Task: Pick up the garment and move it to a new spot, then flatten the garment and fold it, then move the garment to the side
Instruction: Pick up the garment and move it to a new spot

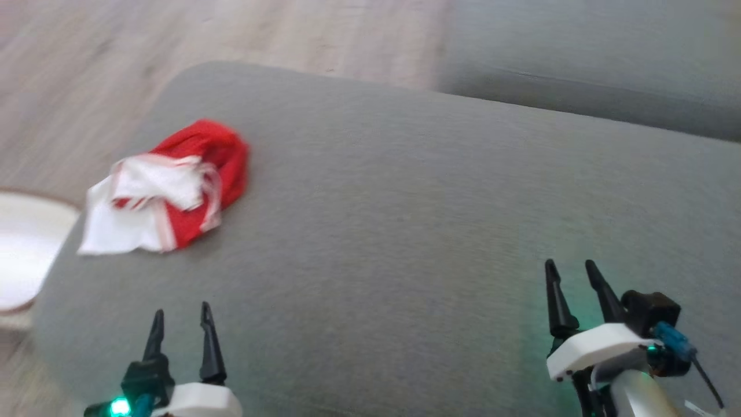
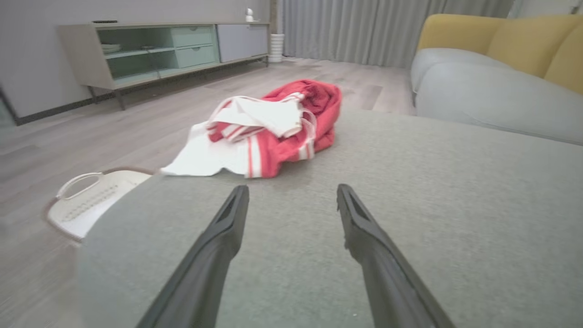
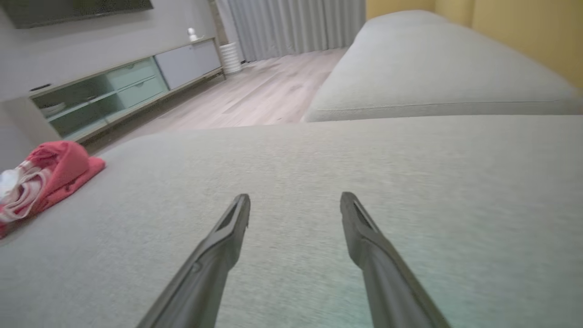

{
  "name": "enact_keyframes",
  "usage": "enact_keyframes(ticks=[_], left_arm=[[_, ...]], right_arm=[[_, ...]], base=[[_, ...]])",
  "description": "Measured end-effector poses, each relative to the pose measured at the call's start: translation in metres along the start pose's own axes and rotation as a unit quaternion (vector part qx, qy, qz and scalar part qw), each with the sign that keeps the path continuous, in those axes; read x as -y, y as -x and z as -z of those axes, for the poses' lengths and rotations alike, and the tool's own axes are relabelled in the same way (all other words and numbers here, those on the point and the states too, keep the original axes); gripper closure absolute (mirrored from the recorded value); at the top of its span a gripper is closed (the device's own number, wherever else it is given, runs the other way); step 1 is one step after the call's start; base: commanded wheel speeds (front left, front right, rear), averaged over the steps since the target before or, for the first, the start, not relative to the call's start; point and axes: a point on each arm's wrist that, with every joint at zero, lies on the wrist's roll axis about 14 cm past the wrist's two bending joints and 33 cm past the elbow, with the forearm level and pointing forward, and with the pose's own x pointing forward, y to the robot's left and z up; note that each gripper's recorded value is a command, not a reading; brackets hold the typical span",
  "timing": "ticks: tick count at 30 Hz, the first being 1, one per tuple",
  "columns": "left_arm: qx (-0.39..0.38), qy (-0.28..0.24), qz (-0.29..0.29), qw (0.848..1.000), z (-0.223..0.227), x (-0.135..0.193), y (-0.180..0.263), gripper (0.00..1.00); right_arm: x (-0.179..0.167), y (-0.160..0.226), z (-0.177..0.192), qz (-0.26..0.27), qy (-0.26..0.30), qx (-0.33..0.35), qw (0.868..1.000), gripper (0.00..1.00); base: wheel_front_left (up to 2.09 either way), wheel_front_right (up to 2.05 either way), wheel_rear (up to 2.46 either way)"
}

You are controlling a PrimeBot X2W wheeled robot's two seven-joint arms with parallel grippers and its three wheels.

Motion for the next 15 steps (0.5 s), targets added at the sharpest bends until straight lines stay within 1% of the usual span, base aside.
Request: enact_keyframes(ticks=[5, 8, 11, 15], left_arm=[[-0.001, 0.003, -0.081, 0.997, 0.003, -0.052, 0.02, 0.0], [-0.011, 0.004, -0.119, 0.993, 0.01, -0.077, 0.034, 0.0], [-0.023, 0.0, -0.137, 0.99, 0.016, -0.09, 0.04, 0.0], [-0.028, -0.007, -0.155, 0.987, 0.013, -0.102, 0.03, 0.0]], right_arm=[[-0.04, -0.02, 0.009, -0.059, 0.001, -0.018, 0.998, 0.0], [-0.06, -0.027, 0.016, -0.09, 0.004, -0.029, 0.995, 0.0], [-0.067, -0.035, 0.021, -0.101, 0.001, -0.035, 0.994, 0.0], [-0.064, -0.043, 0.027, -0.103, 0.002, -0.041, 0.994, 0.0]], base=[[0.0, 0.0, 0.0], [0.0, 0.0, 0.0], [0.0, 0.0, 0.0], [0.0, 0.0, 0.0]])
